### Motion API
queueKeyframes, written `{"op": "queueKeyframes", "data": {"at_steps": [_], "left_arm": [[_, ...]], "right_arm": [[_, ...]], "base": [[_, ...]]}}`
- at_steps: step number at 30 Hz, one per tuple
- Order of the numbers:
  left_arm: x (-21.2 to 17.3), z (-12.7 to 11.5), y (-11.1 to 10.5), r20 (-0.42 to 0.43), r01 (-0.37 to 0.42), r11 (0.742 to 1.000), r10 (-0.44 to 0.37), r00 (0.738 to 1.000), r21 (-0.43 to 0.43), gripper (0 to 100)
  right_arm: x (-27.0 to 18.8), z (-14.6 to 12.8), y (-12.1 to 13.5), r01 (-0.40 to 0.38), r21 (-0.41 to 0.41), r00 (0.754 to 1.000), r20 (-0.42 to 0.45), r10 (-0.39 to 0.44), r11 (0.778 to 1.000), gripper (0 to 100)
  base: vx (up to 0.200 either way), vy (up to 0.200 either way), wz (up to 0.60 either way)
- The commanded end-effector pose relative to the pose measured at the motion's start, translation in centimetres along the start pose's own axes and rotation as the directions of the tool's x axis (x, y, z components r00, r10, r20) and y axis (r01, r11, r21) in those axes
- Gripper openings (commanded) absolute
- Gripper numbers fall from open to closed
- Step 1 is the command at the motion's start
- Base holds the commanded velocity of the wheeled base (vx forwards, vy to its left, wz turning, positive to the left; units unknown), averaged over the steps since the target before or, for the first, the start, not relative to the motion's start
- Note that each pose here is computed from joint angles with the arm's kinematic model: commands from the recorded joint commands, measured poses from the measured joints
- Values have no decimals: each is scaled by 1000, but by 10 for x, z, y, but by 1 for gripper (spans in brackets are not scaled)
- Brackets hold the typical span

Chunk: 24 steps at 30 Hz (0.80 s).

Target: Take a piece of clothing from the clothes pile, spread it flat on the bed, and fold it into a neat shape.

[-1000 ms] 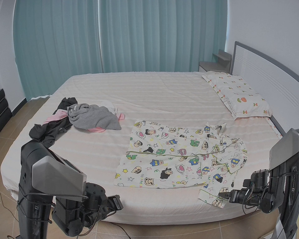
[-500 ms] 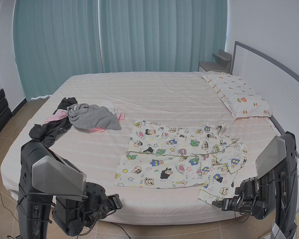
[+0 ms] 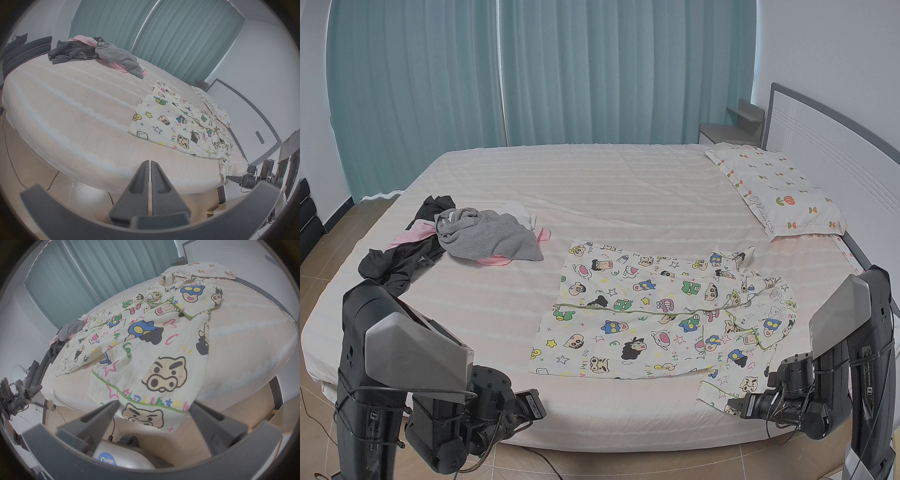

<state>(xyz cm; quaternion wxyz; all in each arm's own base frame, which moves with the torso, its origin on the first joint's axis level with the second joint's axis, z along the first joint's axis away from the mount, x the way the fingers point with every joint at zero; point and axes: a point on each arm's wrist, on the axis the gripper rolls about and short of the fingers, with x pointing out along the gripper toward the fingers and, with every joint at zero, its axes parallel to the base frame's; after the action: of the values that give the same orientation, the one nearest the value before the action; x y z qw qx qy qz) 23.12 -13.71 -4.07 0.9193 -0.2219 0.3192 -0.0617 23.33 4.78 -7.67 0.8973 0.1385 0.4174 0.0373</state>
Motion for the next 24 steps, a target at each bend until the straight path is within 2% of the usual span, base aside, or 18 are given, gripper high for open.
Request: {"op": "queueKeyframes", "data": {"at_steps": [1,10,16,19,24], "left_arm": [[0,0,0,7,6,1000,-6,1000,-2,0],[5,5,-4,33,21,1000,-21,999,-7,0],[21,16,-15,119,39,999,-37,992,-20,0],[35,17,-13,110,15,1000,-12,994,-22,0],[56,30,-2,79,-72,996,76,994,-43,0]], "right_arm": [[-3,-1,0,7,-2,1000,4,-7,1000,0],[-27,-2,-7,44,20,999,-12,-44,999,0],[-39,4,-18,3,62,1000,-10,-2,998,0],[-40,7,-24,16,47,1000,3,-16,999,0],[-42,9,-31,35,44,999,15,-36,998,0]], "base": [[0,0,0],[0,0,0],[0,0,0],[0,0,0],[0,0,0]]}}
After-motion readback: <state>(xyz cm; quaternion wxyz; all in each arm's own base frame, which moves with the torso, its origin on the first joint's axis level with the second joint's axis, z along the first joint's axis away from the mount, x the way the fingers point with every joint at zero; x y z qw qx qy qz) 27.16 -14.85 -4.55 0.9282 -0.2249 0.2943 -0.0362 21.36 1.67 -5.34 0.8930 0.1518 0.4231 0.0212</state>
